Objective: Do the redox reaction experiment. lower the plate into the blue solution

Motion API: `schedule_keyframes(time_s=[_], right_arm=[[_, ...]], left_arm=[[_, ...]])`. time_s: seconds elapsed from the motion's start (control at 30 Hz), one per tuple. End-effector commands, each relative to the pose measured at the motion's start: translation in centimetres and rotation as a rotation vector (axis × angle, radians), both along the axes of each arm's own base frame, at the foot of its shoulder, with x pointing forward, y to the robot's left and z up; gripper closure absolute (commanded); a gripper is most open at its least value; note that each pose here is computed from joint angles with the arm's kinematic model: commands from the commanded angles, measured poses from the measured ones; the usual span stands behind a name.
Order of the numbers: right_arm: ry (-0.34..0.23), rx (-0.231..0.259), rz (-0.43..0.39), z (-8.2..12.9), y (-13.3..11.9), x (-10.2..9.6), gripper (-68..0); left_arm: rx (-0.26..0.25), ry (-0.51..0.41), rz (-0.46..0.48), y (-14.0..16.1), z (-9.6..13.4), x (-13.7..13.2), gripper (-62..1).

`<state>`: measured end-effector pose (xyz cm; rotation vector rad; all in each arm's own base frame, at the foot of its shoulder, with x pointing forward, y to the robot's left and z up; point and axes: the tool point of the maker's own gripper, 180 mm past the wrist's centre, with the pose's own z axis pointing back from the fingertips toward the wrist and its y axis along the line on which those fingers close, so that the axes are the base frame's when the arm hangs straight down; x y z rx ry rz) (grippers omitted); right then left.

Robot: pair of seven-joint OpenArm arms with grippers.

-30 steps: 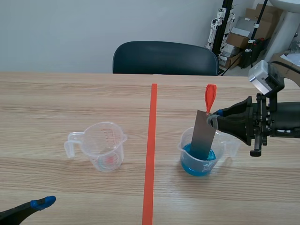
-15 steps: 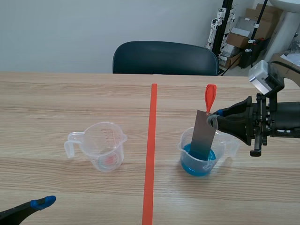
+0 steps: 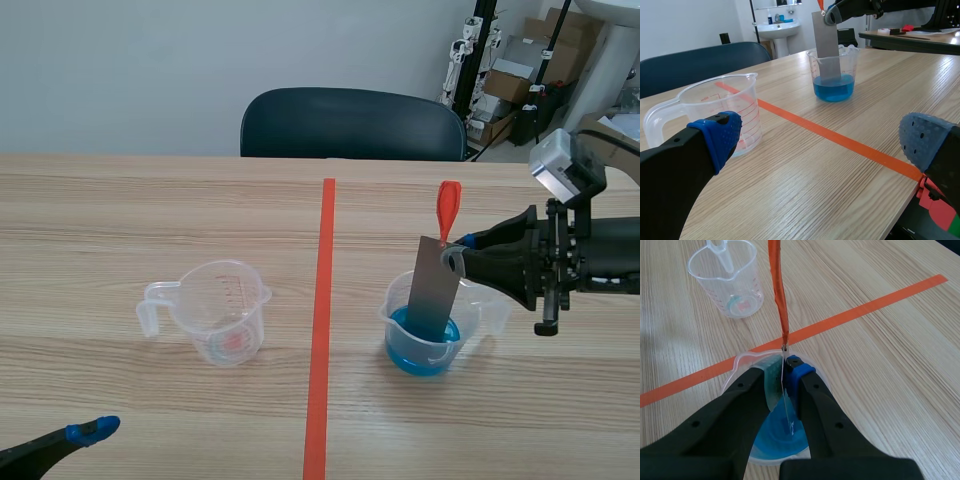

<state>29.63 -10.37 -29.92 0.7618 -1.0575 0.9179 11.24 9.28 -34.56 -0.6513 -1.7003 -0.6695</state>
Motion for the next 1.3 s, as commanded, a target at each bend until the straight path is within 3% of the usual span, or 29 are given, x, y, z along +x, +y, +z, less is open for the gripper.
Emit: schedule_keyframes(time_s=[0.0, 1.27], right_arm=[[-0.009, -0.011, 0.003, 0.51, -0.40, 0.29, -0.6], [0.000, -0.026, 0.005, 0.16, -0.47, 0.16, -0.6]], left_arm=[[-0.041, -0.045, 0.000, 0.06, 1.23, 0.01, -62.3], [-0.041, -0.045, 0.000, 0.06, 1.23, 0.01, -62.3]])
